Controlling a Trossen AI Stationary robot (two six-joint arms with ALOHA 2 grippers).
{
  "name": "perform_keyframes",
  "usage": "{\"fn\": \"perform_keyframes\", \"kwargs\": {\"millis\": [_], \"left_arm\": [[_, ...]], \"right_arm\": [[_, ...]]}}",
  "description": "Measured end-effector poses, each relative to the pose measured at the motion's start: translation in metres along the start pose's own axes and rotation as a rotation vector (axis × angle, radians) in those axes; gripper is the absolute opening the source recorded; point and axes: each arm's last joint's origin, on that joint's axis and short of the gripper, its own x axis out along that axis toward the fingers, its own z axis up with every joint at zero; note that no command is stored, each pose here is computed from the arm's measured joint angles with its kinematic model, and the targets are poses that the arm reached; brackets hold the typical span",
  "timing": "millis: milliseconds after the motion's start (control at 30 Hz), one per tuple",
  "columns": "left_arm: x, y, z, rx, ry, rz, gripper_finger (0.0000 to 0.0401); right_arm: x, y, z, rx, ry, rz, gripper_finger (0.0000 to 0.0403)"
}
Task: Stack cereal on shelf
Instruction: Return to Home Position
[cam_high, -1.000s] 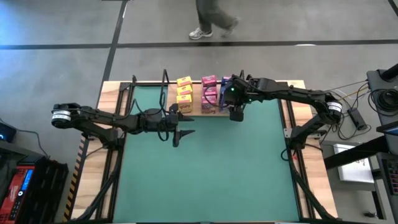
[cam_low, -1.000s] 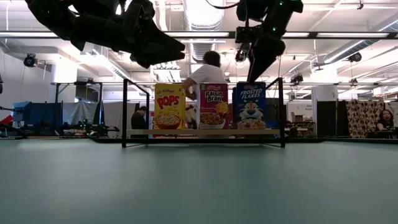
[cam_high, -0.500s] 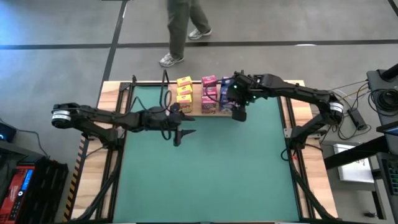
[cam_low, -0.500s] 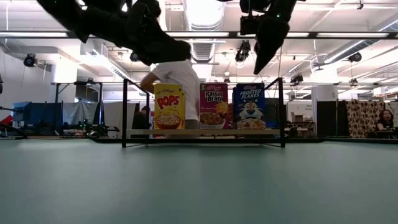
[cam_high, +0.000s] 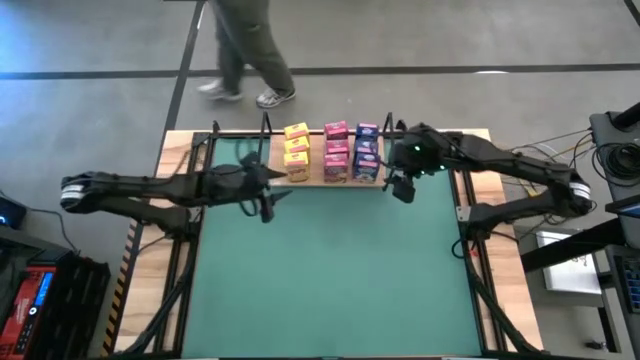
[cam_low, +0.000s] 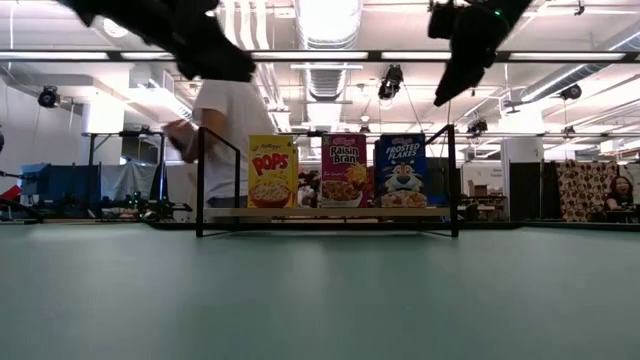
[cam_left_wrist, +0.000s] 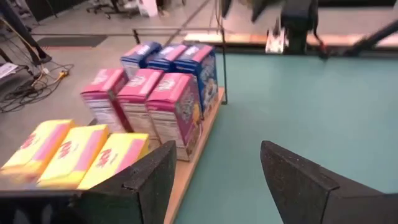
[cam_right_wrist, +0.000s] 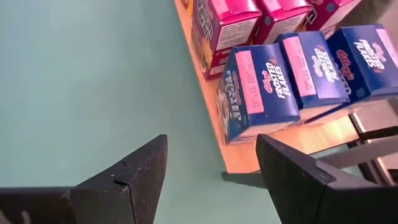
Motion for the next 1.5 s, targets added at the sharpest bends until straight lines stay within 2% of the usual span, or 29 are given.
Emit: {"fn": "perform_keyframes", "kwargs": {"millis": [133, 400, 600, 800, 967, 1333, 1500], "left_arm": [[-0.029, 0.008, -0.013, -0.057, -0.072, 0.001, 0.0217], [-0.071, 0.019, -0.047, -0.148, -0.229, -0.002, 0.0217], [-0.078, 0.021, -0.081, -0.197, -0.333, -0.008, 0.0217], [-0.072, 0.019, -0.118, -0.259, -0.412, -0.019, 0.0217], [-0.067, 0.017, -0.138, -0.281, -0.419, -0.023, 0.0217], [-0.067, 0.018, -0.143, -0.282, -0.375, 0.024, 0.0217], [-0.066, 0.018, -0.144, -0.286, -0.368, 0.023, 0.0217]], "right_arm": [[-0.001, 0.003, -0.024, 0.044, -0.073, 0.003, 0.0235], [0.004, 0.012, -0.065, 0.149, -0.26, 0.106, 0.0235], [0.022, 0.019, -0.097, 0.194, -0.371, 0.156, 0.0235], [0.04, 0.022, -0.122, 0.237, -0.43, 0.177, 0.0235], [0.056, 0.024, -0.141, 0.28, -0.486, 0.208, 0.0235], [0.081, 0.027, -0.18, 0.328, -0.586, 0.242, 0.0235], [0.081, 0.027, -0.18, 0.327, -0.592, 0.241, 0.0235]]}}
